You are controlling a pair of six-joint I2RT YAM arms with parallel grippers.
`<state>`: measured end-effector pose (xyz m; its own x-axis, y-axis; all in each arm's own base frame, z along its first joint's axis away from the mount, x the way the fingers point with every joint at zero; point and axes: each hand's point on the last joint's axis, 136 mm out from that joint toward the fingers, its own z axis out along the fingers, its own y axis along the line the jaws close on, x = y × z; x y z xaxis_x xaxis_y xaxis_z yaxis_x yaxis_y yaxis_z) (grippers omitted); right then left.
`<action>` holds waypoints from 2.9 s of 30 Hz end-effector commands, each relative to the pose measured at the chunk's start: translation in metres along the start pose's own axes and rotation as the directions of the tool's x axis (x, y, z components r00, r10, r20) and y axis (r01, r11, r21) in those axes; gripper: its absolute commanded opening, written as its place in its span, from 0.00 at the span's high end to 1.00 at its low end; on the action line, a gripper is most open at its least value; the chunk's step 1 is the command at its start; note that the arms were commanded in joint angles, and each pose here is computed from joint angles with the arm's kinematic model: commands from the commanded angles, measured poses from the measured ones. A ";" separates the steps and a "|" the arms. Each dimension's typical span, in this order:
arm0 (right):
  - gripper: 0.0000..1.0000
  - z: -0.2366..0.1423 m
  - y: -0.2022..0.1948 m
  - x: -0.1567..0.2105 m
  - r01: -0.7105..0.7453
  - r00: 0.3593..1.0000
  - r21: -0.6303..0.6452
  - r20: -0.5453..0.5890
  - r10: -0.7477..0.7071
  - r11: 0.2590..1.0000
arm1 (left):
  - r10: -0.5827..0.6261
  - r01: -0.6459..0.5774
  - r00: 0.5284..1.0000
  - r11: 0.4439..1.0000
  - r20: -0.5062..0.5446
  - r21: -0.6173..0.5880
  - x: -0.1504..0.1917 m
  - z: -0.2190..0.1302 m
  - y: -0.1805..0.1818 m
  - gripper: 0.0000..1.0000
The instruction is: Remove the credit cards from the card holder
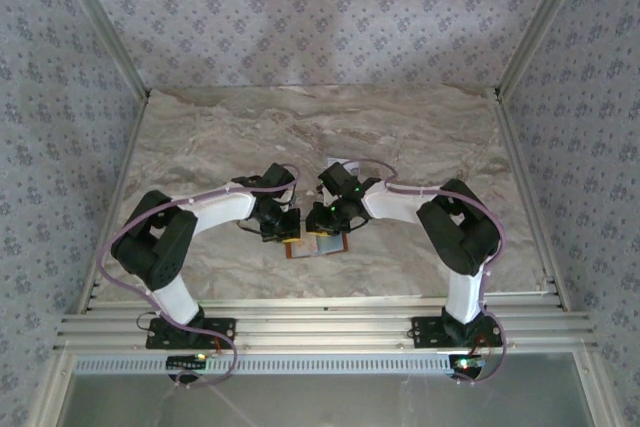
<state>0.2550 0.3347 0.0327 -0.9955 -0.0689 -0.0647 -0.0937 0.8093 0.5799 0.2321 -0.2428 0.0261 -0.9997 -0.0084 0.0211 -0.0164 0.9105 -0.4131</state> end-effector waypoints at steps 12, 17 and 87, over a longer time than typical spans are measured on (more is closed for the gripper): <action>0.78 -0.015 -0.027 0.003 0.005 1.000 0.161 0.005 -0.006 0.987 | 0.009 -0.009 1.000 0.997 -0.003 -0.070 0.006 -0.008 0.011 1.00; 0.77 -0.025 -0.014 -0.001 0.014 1.000 0.121 0.026 -0.017 0.993 | 0.011 -0.011 1.000 0.997 0.001 -0.071 0.004 -0.009 0.010 1.00; 0.71 -0.010 0.001 0.000 0.011 1.000 0.004 -0.021 -0.011 1.000 | 0.037 -0.042 0.999 0.985 -0.035 -0.169 0.011 0.005 0.026 1.00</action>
<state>0.2563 0.3357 0.0382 -0.9939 -0.0964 -0.0534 -0.1094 0.8035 0.5852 0.2251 -0.2340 0.0242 -0.9994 0.0310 0.0166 0.0243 0.9508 -0.3089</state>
